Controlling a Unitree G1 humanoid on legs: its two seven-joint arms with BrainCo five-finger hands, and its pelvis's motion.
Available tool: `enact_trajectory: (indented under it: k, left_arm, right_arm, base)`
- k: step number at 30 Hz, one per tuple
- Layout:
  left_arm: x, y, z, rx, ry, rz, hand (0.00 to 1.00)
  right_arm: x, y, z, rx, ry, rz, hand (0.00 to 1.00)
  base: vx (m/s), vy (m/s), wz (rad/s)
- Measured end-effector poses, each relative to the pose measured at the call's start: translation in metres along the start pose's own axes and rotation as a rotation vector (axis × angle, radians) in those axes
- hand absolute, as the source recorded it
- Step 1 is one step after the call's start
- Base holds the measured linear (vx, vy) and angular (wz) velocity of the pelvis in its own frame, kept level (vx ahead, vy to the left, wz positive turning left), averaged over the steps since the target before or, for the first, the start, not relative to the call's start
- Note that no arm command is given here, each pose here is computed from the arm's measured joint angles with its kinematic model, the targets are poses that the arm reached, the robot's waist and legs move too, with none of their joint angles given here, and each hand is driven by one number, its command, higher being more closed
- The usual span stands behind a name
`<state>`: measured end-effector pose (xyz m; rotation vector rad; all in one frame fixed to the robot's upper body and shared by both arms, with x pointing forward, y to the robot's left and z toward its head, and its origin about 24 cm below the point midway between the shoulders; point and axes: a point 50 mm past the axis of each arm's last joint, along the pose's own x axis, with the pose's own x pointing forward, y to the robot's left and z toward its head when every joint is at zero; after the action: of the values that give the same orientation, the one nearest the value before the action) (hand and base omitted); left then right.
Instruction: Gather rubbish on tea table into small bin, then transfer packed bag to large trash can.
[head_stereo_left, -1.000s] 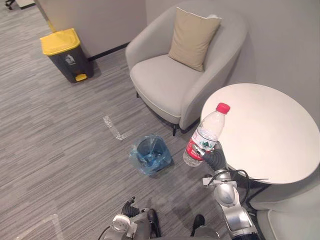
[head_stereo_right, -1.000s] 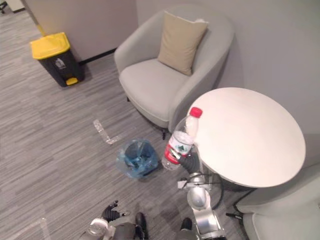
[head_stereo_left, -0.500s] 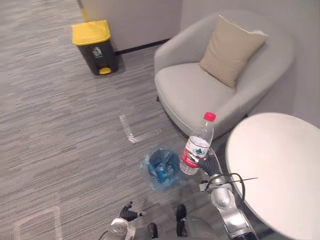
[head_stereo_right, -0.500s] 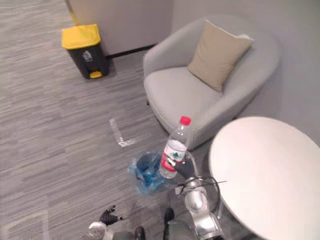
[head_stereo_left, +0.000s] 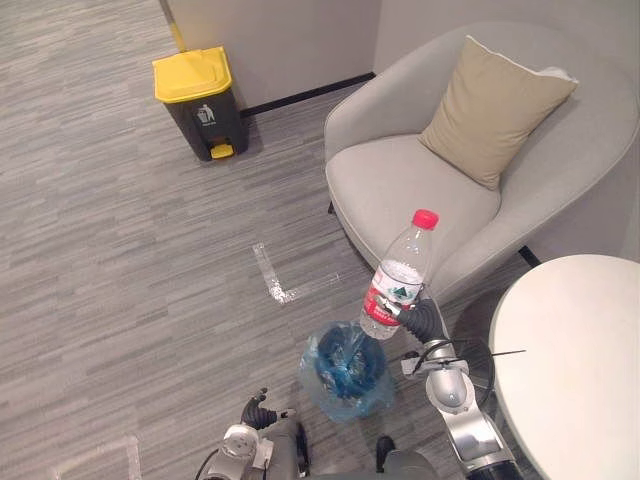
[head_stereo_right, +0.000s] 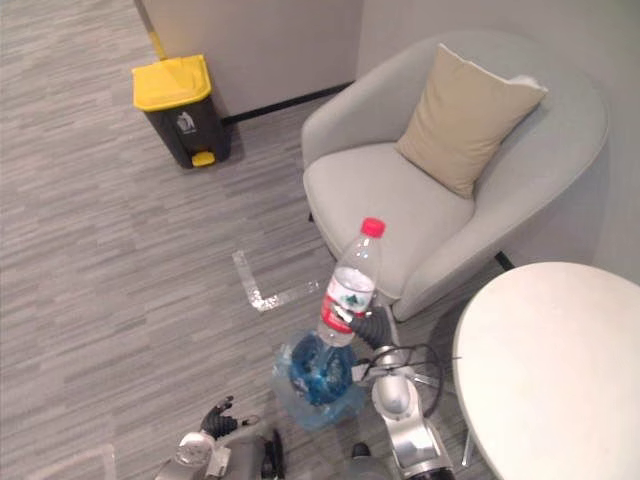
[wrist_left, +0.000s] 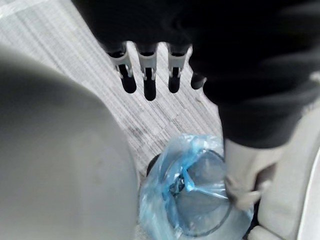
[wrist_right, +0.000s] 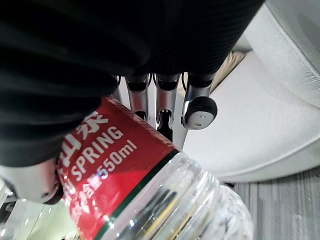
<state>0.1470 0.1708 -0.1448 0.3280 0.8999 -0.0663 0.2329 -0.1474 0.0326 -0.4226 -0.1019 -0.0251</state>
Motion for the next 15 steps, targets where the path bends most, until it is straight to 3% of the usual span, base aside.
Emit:
enact_trajectory:
  k: [8, 15]
  left_arm:
    - [0.001, 0.012, -0.002, 0.052, 0.006, 0.015, 0.00]
    - [0.010, 0.017, 0.031, 0.027, -0.074, 0.054, 0.00]
  right_arm:
    - [0.001, 0.011, -0.002, -0.013, 0.003, 0.057, 1.00]
    - [0.041, 0.011, 0.006, -0.148, -0.072, 0.138, 1.00]
  base:
    - [0.04, 0.056, -0.17]
    - [-0.10, -0.019, -0.26]
